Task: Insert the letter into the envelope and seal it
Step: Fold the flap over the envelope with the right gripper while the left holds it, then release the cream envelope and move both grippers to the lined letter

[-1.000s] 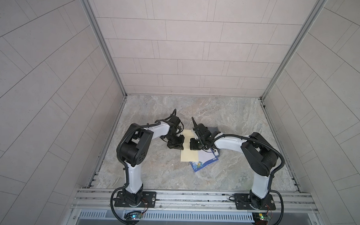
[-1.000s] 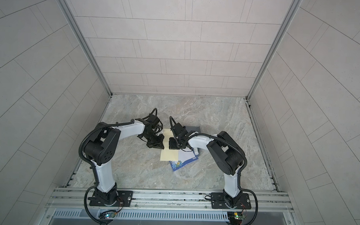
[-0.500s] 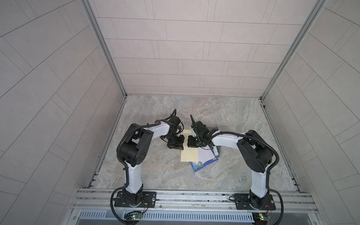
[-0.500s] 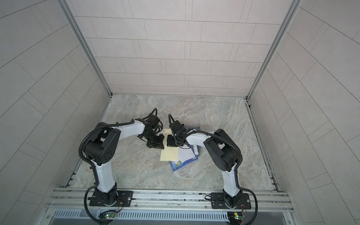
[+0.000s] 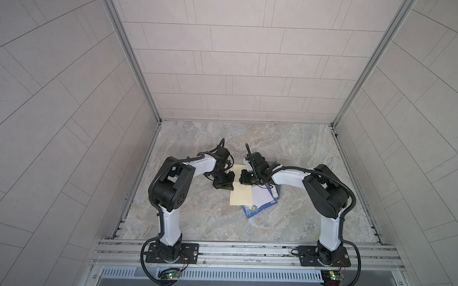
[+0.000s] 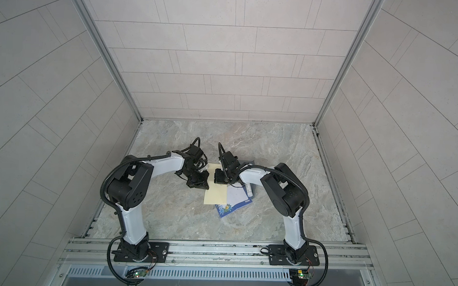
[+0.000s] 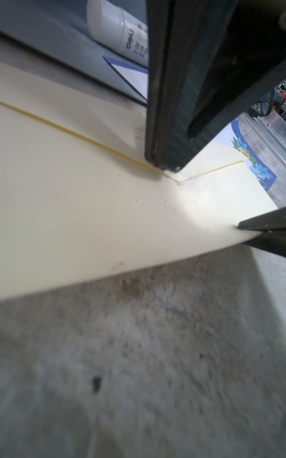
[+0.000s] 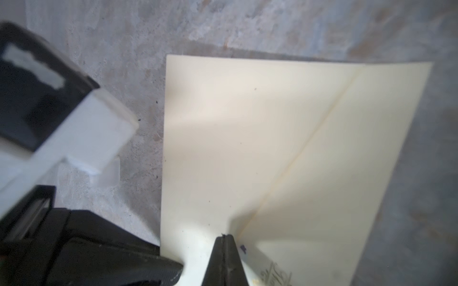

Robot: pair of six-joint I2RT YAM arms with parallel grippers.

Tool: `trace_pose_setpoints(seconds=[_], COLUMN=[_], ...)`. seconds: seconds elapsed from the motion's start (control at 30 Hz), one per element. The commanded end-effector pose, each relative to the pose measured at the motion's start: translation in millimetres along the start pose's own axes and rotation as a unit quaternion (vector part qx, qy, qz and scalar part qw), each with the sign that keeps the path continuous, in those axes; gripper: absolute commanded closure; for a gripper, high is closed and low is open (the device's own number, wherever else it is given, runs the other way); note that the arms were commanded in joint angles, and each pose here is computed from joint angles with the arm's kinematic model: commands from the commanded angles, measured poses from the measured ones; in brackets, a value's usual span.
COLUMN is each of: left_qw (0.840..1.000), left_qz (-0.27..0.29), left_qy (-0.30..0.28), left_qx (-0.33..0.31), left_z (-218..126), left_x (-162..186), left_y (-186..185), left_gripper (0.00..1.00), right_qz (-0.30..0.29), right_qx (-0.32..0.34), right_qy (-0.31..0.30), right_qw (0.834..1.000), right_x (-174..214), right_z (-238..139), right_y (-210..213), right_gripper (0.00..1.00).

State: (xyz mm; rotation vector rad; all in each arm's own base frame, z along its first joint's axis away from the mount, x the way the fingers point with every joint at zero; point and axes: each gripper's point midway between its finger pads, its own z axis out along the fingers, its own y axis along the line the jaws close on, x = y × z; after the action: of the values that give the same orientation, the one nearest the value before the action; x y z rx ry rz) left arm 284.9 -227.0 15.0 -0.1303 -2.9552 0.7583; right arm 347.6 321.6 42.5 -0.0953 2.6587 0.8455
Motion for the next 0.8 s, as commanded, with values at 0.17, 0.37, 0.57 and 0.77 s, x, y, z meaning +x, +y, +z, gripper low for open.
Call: trace_pose_setpoints(seconds=[0.17,0.37,0.57,0.77], left_qw=[0.999,0.997,0.997,0.997], left_qz=[0.041,0.062,0.057,0.051], left_qy=[-0.006,-0.036,-0.052,-0.054], left_qx=[-0.003,0.036,0.030,-0.023], left_z=[-26,-58,-65,-54], left_x=[-10,-40,-82,-117], left_y=[-18,-39,-31,-9], left_gripper=[1.00,1.00,1.00,0.83], right_qz=[0.016,0.039,0.048,0.057], right_qx=[-0.008,0.036,0.067,0.098], right_qy=[-0.167,-0.164,-0.154,-0.160], right_qw=[0.986,0.985,0.985,0.981], right_x=[-58,-33,-7,3], right_z=[-96,-111,-118,-130], right_y=[10,-31,-55,-73], right_gripper=[1.00,1.00,1.00,0.99])
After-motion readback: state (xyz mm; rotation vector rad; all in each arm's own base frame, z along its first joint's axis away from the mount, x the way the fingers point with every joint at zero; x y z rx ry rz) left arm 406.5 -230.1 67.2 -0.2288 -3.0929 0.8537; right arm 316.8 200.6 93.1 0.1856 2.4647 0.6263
